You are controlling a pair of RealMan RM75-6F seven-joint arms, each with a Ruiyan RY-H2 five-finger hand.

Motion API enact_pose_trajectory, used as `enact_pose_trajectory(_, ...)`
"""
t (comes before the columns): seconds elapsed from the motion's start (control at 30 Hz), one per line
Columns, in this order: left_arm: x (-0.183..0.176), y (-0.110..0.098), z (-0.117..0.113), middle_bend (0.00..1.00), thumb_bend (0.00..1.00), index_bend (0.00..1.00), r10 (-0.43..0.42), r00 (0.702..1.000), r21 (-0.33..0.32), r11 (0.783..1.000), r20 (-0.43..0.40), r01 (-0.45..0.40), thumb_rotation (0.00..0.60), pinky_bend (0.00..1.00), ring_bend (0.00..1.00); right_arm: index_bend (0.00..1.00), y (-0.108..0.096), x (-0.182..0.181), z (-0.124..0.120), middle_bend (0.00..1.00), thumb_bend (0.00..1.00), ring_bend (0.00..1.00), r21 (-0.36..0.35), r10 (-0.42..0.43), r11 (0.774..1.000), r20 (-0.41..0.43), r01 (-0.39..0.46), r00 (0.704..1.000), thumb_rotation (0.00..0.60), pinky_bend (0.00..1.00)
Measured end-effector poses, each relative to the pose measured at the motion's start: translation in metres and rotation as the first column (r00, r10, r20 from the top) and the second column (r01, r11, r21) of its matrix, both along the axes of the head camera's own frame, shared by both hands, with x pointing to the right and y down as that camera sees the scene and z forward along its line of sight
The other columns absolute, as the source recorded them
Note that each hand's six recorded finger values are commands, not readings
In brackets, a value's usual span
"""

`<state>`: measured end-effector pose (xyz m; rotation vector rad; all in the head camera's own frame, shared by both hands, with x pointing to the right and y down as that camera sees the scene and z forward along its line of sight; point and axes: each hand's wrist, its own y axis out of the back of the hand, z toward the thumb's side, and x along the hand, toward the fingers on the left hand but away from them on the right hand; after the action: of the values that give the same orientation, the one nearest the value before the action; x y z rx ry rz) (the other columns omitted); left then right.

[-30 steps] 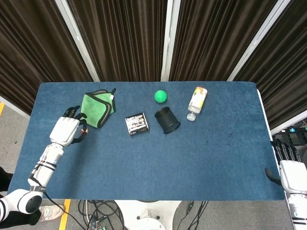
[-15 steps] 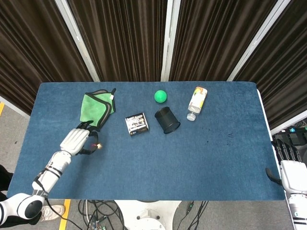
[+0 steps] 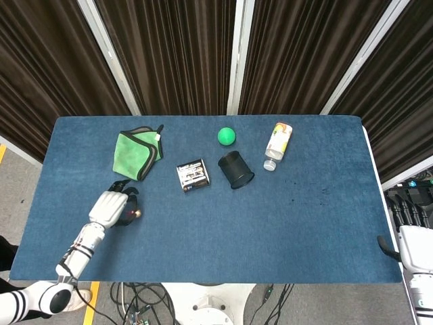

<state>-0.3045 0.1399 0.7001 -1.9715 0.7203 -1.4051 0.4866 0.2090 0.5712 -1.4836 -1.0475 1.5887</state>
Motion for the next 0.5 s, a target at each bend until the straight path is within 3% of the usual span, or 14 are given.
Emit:
enact_pose_trajectory(0.43, -0.005, 0.007, 0.023, 0.24, 0.55, 0.69, 0.005, 0.998, -0.008, 1.000, 0.058, -0.005, 0.600, 0.08, 0.05, 0.00, 0.003, 0.001, 0.005, 0.00, 0.24, 0.00, -0.015, 0.006, 1.000, 0.006, -0.006, 1.000, 0.600, 0.00)
enact_pose_trajectory(0.5, -0.005, 0.007, 0.024, 0.24, 0.54, 0.65, 0.003, 0.998, -0.011, 1.000, 0.056, -0.002, 0.600, 0.08, 0.05, 0.00, 0.003, 0.001, 0.006, 0.00, 0.24, 0.00, -0.017, 0.007, 1.000, 0.007, -0.007, 1.000, 0.600, 0.00)
